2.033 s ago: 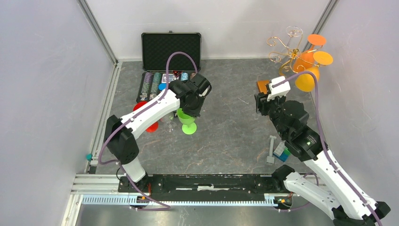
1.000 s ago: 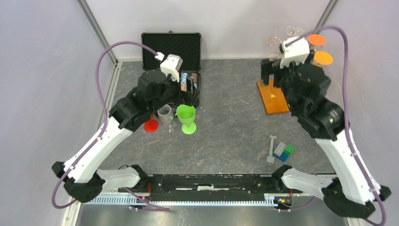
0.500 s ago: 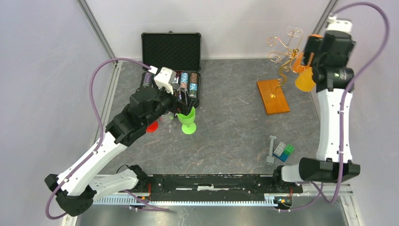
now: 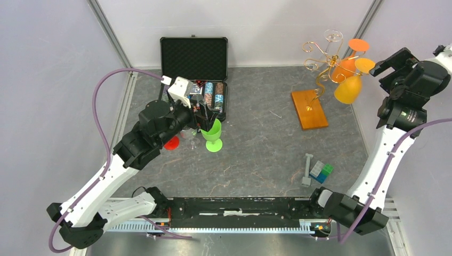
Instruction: Take the wine glass off the wine glass rack
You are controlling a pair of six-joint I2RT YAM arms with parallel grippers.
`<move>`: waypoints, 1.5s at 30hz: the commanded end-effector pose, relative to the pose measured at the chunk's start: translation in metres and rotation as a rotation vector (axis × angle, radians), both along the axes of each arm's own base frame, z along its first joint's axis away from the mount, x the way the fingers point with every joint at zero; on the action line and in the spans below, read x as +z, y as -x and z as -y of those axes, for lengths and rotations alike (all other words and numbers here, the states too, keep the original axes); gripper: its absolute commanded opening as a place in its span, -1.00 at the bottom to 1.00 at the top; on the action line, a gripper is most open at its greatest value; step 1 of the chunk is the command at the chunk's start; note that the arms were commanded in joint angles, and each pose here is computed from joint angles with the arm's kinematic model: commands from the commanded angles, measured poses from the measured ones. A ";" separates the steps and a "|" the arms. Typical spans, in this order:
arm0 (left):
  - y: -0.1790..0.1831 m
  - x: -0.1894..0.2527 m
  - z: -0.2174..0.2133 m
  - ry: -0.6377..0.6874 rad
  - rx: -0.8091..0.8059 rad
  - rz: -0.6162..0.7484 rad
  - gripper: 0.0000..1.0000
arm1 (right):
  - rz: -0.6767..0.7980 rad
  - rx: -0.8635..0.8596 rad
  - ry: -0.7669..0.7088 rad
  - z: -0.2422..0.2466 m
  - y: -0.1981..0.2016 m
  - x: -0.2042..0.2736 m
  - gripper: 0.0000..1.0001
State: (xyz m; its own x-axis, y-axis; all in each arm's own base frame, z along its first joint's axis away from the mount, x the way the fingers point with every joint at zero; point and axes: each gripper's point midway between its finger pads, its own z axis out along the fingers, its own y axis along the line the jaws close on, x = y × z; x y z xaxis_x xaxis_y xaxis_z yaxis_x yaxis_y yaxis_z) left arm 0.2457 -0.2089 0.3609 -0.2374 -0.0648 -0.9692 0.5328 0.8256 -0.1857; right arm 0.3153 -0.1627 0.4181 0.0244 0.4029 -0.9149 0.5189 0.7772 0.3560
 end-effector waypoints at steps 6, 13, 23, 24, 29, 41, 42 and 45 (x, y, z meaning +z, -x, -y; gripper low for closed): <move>0.001 0.012 -0.004 -0.001 0.005 0.058 1.00 | 0.206 0.179 -0.299 -0.013 -0.044 -0.013 0.73; -0.001 0.008 -0.010 -0.021 0.031 0.055 1.00 | 0.215 0.103 -0.319 0.001 -0.044 -0.033 0.71; -0.004 0.005 -0.018 -0.023 0.078 0.056 1.00 | 0.277 0.048 -0.272 0.019 -0.051 -0.022 0.48; -0.005 0.005 -0.019 -0.024 0.082 0.057 1.00 | 0.275 0.049 -0.275 0.020 -0.053 -0.022 0.47; -0.005 0.003 -0.020 -0.026 0.090 0.057 1.00 | 0.260 0.070 -0.308 0.020 -0.061 -0.030 0.44; -0.007 -0.001 -0.022 -0.058 0.102 0.052 1.00 | 0.253 0.184 -0.348 0.009 -0.081 -0.034 0.31; -0.008 -0.002 -0.023 -0.060 0.102 0.052 1.00 | 0.256 0.191 -0.353 0.008 -0.083 -0.033 0.27; -0.008 -0.002 -0.023 -0.063 0.103 0.051 1.00 | 0.270 0.203 -0.355 0.006 -0.083 -0.029 0.08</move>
